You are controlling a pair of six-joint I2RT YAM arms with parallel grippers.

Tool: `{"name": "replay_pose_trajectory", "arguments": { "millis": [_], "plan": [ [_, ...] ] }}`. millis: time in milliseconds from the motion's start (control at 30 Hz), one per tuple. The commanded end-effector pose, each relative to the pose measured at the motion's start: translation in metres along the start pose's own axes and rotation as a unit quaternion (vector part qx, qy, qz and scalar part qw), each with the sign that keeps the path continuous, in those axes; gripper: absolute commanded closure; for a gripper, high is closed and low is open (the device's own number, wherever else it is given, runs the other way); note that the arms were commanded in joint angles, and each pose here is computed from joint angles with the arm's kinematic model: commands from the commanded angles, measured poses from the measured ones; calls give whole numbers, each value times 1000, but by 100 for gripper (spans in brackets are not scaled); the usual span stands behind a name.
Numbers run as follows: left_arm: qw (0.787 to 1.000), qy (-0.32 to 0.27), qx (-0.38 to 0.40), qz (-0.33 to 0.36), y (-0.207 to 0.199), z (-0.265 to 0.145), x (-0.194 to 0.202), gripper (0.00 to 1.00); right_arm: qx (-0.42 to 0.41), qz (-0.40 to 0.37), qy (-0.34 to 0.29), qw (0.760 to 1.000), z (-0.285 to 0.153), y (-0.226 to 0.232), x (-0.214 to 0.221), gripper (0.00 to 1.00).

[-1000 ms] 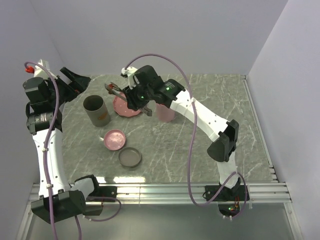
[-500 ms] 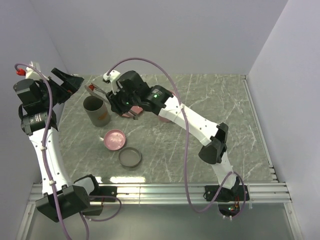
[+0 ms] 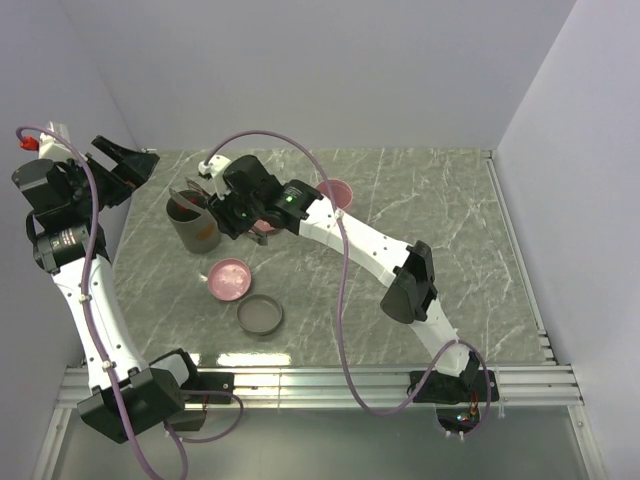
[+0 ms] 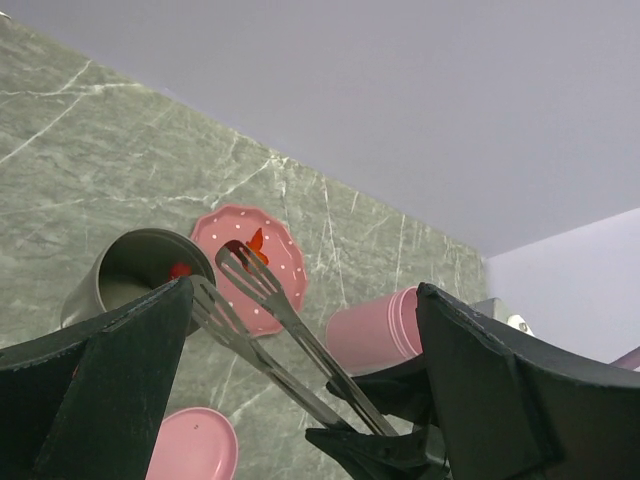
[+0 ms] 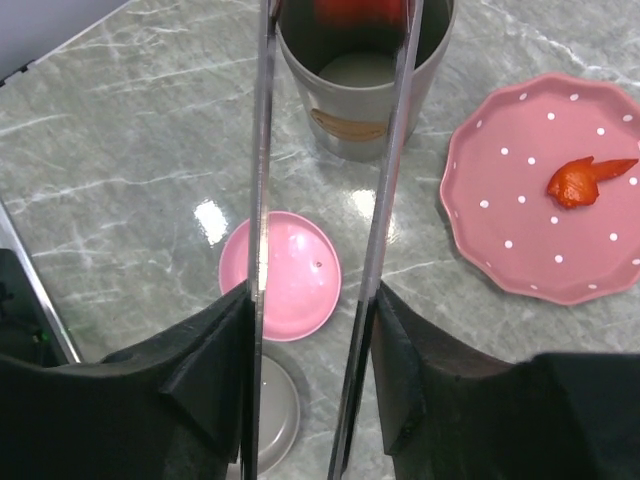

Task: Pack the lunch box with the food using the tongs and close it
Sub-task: Place the food into the lunch box, then pick up the food using the clamp

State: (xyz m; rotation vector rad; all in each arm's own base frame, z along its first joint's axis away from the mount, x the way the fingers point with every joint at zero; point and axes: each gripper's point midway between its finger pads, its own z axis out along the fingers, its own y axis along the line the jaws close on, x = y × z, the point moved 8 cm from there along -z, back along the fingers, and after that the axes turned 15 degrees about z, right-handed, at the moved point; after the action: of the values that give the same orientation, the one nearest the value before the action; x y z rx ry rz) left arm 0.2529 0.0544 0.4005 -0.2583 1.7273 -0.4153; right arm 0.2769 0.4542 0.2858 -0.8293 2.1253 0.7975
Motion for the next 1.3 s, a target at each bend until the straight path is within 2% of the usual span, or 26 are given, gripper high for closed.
{"name": "replay_pose_trajectory", "arguments": {
  "millis": [0, 100, 333, 400, 567, 700, 800, 933, 1267],
  "plan": [
    [999, -19, 18, 32, -7, -6, -14, 1, -12, -6, -65, 998, -9, 9, -29, 46],
    [999, -18, 21, 32, -7, -5, -14, 1, -15, -7, -66, 998, -9, 11, -30, 39],
    [999, -22, 28, 32, -10, -7, -16, 1, 14, -6, -86, 996, -28, 3, -39, 42],
    [999, -22, 31, 31, -10, -7, -16, 1, 29, 2, -97, 995, -41, -10, -45, 43],
    [998, -26, 40, 35, -13, -9, -16, 1, 77, 27, -67, 994, -53, -56, -27, 45],
    [998, -30, 41, 40, -15, -11, -18, 1, 127, 89, -43, 987, -58, -108, -11, 46],
    [998, -31, 41, 38, -14, -10, -18, 1, 155, 126, -21, 980, -57, -136, 3, 46],
    [998, -30, 45, 30, -13, -8, -16, 1, 168, 145, 16, 975, -40, -150, 25, 46],
    [998, -29, 42, 38, -12, -8, -16, 1, 153, 154, 43, 975, -6, -150, 35, 46]
  ]
}}
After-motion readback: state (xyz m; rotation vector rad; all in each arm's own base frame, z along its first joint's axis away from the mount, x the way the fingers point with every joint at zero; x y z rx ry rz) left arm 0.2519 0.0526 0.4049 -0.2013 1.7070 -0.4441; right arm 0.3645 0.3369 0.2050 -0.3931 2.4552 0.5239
